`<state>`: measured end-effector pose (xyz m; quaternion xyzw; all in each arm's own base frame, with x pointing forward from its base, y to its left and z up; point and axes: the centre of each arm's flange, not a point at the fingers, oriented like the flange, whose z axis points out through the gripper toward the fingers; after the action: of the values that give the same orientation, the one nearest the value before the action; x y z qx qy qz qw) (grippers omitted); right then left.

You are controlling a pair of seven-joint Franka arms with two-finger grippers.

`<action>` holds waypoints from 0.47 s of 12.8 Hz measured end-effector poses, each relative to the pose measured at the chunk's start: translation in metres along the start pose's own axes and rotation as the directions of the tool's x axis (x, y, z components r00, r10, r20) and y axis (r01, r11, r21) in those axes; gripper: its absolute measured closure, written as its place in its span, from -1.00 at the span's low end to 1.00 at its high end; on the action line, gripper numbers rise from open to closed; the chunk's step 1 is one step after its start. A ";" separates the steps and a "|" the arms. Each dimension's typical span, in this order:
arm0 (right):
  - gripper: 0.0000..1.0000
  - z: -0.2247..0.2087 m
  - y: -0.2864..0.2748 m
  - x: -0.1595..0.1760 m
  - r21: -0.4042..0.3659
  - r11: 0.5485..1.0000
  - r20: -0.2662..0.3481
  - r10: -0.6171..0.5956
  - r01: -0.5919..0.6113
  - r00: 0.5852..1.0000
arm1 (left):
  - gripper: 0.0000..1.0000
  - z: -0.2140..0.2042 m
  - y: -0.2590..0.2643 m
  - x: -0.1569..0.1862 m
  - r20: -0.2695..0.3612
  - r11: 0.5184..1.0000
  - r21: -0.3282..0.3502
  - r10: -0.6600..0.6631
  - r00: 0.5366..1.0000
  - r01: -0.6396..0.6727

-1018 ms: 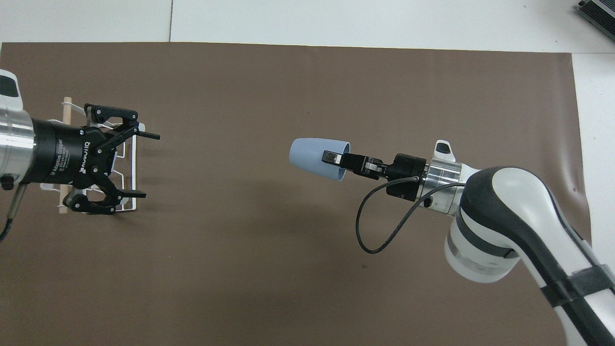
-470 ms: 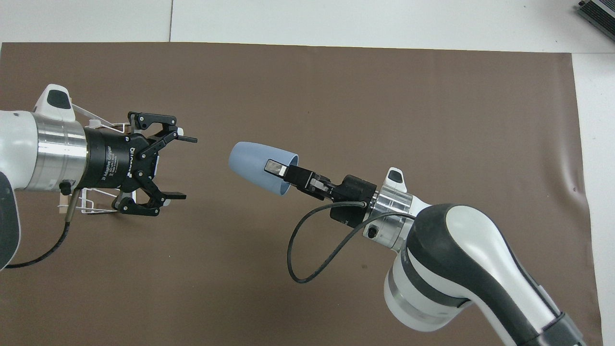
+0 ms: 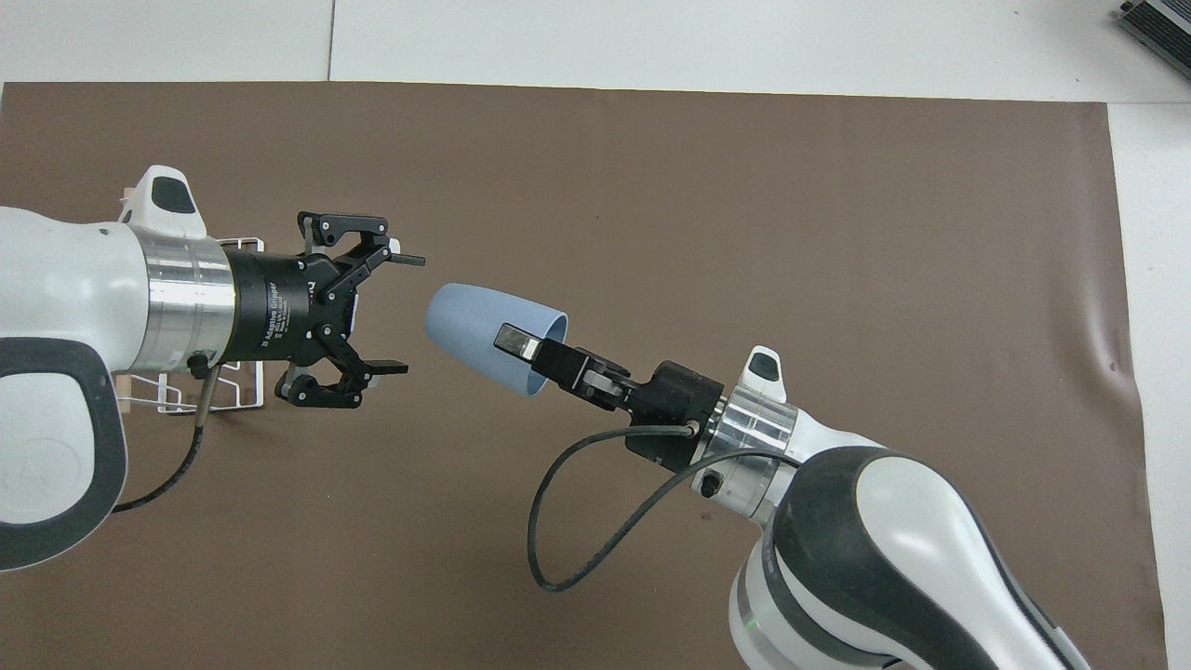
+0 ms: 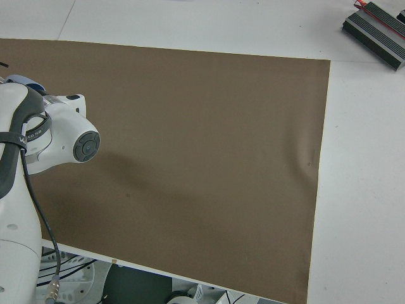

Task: Hang cup on cup holder
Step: 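Carry the cup toward the left gripper while the left gripper reaches out, then close the left gripper around the cup body next to the right gripper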

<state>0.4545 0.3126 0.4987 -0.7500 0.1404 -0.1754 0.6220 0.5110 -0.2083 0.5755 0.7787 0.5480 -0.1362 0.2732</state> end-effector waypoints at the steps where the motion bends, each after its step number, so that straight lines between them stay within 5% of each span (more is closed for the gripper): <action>1: 0.88 0.000 0.000 0.000 0.000 1.000 -0.001 0.000 0.000 1.000 | -1.00 0.004 -0.001 -0.004 0.002 1.000 0.004 0.006 1.000 -0.006; 6: 0.88 0.000 0.000 0.001 0.000 1.000 -0.001 0.000 0.000 1.000 | -1.00 0.012 -0.001 -0.017 0.006 1.000 0.003 0.029 1.000 -0.029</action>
<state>0.4548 0.3120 0.4989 -0.7499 0.1409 -0.1759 0.6220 0.5047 -0.2278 0.5742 0.7866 0.5356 -0.1352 0.2758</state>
